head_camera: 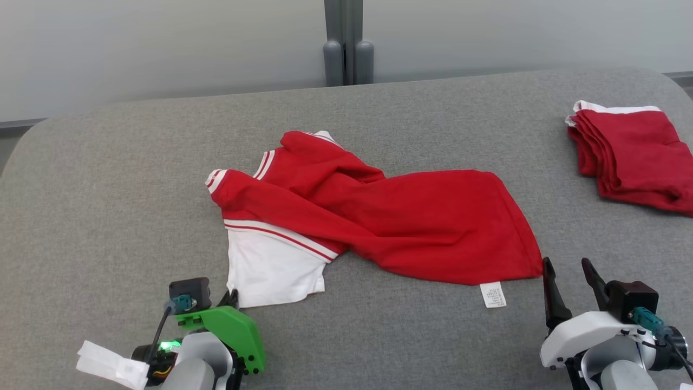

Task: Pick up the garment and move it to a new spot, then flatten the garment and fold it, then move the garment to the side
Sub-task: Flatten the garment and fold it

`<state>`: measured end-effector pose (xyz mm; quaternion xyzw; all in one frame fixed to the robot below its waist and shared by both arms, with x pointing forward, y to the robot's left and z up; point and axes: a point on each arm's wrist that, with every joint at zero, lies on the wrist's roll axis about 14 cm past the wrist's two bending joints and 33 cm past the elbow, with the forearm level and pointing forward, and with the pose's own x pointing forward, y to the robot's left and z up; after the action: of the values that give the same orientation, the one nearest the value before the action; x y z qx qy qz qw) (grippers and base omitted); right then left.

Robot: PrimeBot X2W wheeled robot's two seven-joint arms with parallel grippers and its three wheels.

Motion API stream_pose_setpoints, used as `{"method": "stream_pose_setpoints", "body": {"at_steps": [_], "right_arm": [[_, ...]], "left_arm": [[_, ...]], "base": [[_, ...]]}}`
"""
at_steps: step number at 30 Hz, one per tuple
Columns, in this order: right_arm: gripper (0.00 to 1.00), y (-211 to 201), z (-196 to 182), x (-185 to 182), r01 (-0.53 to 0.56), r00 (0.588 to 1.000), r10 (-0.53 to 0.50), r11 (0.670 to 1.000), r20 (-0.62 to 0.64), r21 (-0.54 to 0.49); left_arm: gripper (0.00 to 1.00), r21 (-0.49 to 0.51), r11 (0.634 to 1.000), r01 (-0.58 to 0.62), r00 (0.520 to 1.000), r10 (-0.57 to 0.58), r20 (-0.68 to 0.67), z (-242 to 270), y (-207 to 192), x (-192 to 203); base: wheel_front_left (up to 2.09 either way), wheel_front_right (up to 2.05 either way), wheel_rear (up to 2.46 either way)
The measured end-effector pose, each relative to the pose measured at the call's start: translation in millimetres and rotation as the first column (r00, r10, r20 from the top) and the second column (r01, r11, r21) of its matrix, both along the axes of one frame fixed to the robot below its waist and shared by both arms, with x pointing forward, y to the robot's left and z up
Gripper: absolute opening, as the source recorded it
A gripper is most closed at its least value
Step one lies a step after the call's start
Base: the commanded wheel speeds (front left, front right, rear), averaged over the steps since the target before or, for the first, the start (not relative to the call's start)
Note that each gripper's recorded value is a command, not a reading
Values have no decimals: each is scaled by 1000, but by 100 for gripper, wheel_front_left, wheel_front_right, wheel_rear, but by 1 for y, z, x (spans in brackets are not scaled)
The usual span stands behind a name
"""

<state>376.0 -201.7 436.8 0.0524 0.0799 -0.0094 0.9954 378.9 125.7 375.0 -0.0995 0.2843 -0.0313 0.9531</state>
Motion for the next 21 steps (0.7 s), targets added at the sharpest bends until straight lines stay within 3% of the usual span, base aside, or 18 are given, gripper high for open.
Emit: {"method": "stream_pose_setpoints", "body": {"at_steps": [7,14,16,17,20,21], "right_arm": [[100,-2,-14,12,-4,996,2,1000,-85,-30],[100,6,-47,16,-39,967,27,998,-252,-43],[84,12,-58,15,-55,952,42,998,-305,-33],[59,14,-62,14,-59,946,47,998,-320,-27],[20,21,-65,17,-60,941,58,998,-333,5],[1,23,-65,18,-57,941,61,998,-333,21]], "left_arm": [[0,-19,999,-34,996,36,76,15,6,2],[0,-31,998,-62,989,66,131,26,14,-1],[0,-36,997,-70,986,74,148,30,16,-2],[0,-40,996,-74,985,80,153,31,17,-2],[0,-53,995,-79,981,87,175,36,17,-4],[0,-57,995,-78,980,87,181,38,16,-4]], "base": [[0,0,0],[0,0,0],[0,0,0],[0,0,0],[0,0,0],[0,0,0]]}}
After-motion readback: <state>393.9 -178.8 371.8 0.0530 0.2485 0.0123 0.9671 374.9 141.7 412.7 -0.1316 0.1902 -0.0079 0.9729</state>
